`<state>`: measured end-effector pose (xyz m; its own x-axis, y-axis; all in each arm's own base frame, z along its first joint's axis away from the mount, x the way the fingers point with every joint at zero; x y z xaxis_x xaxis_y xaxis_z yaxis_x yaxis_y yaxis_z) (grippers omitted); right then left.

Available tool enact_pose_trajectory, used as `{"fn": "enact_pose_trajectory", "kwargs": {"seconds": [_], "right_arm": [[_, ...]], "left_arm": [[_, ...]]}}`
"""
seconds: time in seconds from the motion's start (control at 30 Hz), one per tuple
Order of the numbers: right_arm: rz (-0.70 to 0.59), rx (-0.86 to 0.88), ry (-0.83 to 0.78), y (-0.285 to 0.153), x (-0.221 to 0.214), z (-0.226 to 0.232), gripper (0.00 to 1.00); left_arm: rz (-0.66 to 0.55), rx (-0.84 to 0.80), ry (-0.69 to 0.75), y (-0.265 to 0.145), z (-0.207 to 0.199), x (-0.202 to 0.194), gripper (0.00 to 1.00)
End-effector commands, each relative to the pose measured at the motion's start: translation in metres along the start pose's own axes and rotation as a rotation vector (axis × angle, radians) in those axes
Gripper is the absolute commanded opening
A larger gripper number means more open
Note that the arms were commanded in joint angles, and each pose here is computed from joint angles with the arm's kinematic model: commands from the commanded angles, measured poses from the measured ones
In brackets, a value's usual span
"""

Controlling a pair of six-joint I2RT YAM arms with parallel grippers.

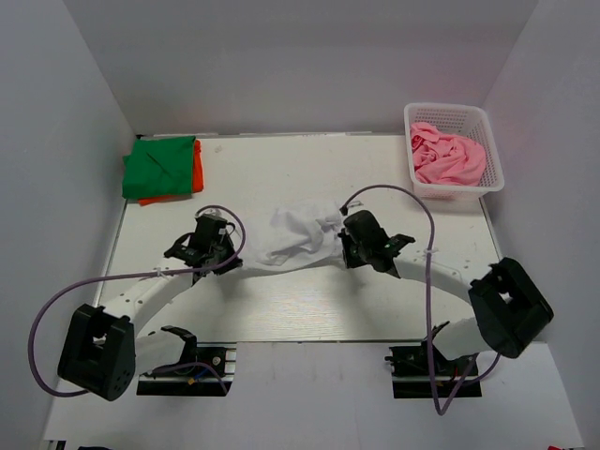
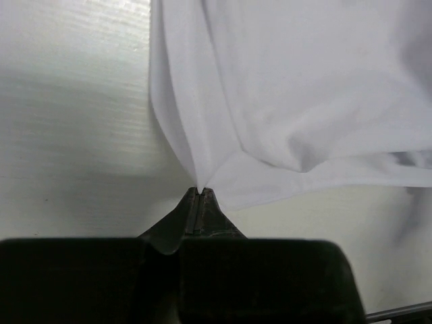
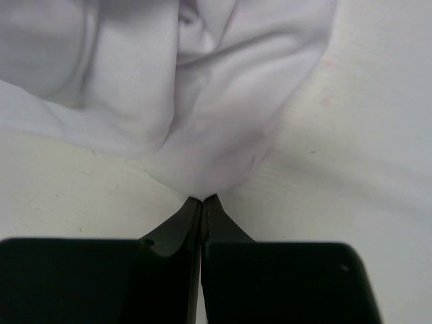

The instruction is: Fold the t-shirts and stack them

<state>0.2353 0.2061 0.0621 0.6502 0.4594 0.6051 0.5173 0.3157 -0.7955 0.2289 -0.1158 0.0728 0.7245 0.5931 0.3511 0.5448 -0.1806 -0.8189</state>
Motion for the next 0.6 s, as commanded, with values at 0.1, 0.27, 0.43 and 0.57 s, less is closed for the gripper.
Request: {"fn": "enact_pose_trajectory", "kwargs": {"seconds": [0.1, 0.27, 0.43, 0.57], "right_arm": [[-0.357, -0.227, 0.056, -0.068, 0.083, -0.040, 0.00], [-0.615, -0.403, 0.116, -0.142, 0.134, -0.073, 0.00], [-0.819, -0.520, 0.114, -0.215, 0.176, -0.094, 0.00], [-0.920, -0.585, 0.068, -0.266, 0.191, -0.104, 0.00]], "left_arm": [[-0.190, -0.236, 0.003, -0.052, -0.063, 0.049, 0.00], [-0.358, -0.411, -0.008, -0.109, -0.106, 0.088, 0.00], [-0.512, -0.529, -0.014, -0.169, -0.136, 0.122, 0.00], [-0.629, -0.599, -0.010, -0.219, -0.145, 0.139, 0.00]]}}
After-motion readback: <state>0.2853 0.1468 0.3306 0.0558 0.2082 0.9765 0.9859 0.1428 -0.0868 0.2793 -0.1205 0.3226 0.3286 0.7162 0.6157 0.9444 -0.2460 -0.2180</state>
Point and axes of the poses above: each gripper's point midway between its finger pads, its own y axis out along the fingers, its own z axis along the line the jaws close on, x = y × z, the point moved 3 cm from there along -y, back along the fingers, and after that the axes turned 14 degrees about -y, right-handed, at the moved point
